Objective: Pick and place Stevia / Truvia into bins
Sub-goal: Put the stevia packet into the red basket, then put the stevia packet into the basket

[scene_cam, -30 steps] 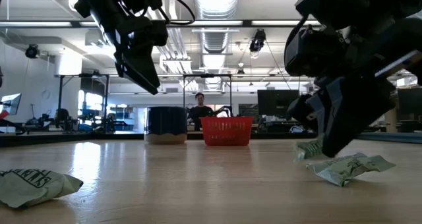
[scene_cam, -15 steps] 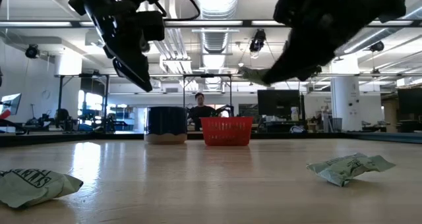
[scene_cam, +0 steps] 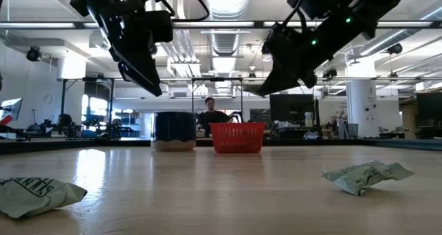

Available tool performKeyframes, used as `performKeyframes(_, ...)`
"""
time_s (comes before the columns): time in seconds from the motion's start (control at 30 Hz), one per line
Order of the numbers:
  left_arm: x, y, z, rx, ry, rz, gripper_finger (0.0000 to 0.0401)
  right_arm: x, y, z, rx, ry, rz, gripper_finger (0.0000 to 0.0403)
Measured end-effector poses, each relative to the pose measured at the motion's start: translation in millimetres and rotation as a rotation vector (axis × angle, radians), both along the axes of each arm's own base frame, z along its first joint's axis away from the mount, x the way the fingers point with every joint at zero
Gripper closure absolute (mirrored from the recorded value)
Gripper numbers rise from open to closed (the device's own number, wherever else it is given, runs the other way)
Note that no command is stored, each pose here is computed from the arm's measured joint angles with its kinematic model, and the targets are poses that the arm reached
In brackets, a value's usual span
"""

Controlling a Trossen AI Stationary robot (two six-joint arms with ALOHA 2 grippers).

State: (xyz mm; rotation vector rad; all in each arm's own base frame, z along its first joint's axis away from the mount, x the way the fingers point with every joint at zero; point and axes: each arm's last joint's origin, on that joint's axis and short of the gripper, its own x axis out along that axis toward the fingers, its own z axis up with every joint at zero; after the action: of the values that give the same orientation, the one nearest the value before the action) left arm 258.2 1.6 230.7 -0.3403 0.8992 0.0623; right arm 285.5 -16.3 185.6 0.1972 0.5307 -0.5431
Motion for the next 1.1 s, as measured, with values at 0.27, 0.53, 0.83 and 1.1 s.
performKeyframes(0.27, 3.2, -0.3, 3.0, -0.016, -0.043, 0.019, 0.0223, 18.0, -46.5, 3.3, 0.022, 0.016, 0.008, 0.0394)
performKeyframes(0.53, 8.1, -1.0, 10.0, -0.034, -0.115, 0.035, 0.0223, 34.7, -81.0, -6.3, 0.061, 0.173, -0.009, 0.0394)
performKeyframes(0.83, 6.0, -4.0, 14.0, -0.053, -0.134, 0.04, 0.0223, 46.0, -96.3, 13.8, -0.047, 0.251, 0.078, 0.0371)
performKeyframes(1.1, 5.8, -6.0, 13.8, -0.055, -0.132, 0.031, 0.0223, 39.6, -104.0, 24.9, 0.035, 0.334, 0.146, 0.0297)
